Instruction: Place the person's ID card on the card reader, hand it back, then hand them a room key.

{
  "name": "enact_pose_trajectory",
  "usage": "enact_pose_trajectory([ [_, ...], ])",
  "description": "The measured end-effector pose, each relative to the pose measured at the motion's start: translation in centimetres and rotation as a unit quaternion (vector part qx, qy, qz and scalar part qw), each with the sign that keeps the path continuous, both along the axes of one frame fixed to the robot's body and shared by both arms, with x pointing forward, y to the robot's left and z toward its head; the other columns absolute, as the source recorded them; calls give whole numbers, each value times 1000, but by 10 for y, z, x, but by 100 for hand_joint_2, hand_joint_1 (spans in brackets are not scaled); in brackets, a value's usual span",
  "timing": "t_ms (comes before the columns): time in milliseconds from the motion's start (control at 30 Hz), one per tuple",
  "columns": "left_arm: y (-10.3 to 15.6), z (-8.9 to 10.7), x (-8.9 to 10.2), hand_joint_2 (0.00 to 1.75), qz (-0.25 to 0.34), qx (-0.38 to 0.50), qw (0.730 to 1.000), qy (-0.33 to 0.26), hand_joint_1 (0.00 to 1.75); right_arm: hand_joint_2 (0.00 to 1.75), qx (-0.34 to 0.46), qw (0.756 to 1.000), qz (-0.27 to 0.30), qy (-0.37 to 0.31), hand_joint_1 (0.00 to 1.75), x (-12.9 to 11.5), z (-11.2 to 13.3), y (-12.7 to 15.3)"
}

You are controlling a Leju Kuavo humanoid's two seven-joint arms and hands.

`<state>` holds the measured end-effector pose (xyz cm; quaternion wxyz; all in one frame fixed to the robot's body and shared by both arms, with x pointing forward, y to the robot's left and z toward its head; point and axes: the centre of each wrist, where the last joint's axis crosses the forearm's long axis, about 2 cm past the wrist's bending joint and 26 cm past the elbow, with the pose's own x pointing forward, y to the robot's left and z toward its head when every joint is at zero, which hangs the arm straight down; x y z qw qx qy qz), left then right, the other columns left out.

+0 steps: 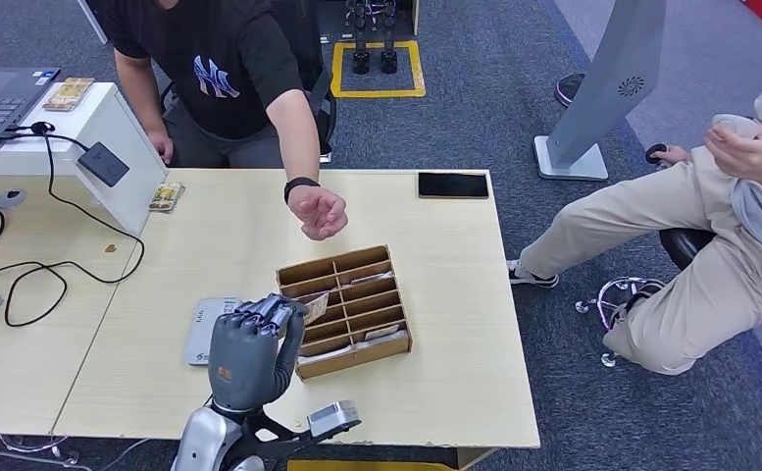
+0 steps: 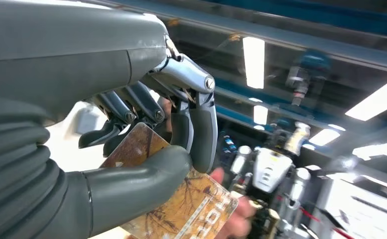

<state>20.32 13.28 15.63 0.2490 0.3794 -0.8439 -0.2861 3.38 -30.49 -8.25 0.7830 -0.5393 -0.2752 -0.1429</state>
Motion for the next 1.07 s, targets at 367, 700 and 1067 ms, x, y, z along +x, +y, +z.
enact_pose_trajectory([
  [367,9,4,29,175,8,-277,958,78,175,175,6,1000,-8,3,0,1,0,0],
  [700,13,0,60,175,30,-363,920,143,175,175,4,1000,4,3,0,4,0,1],
  [1067,25,-1,79,175,56,-364,919,141,0,175,8,1000,16,2,0,7,-1,4],
])
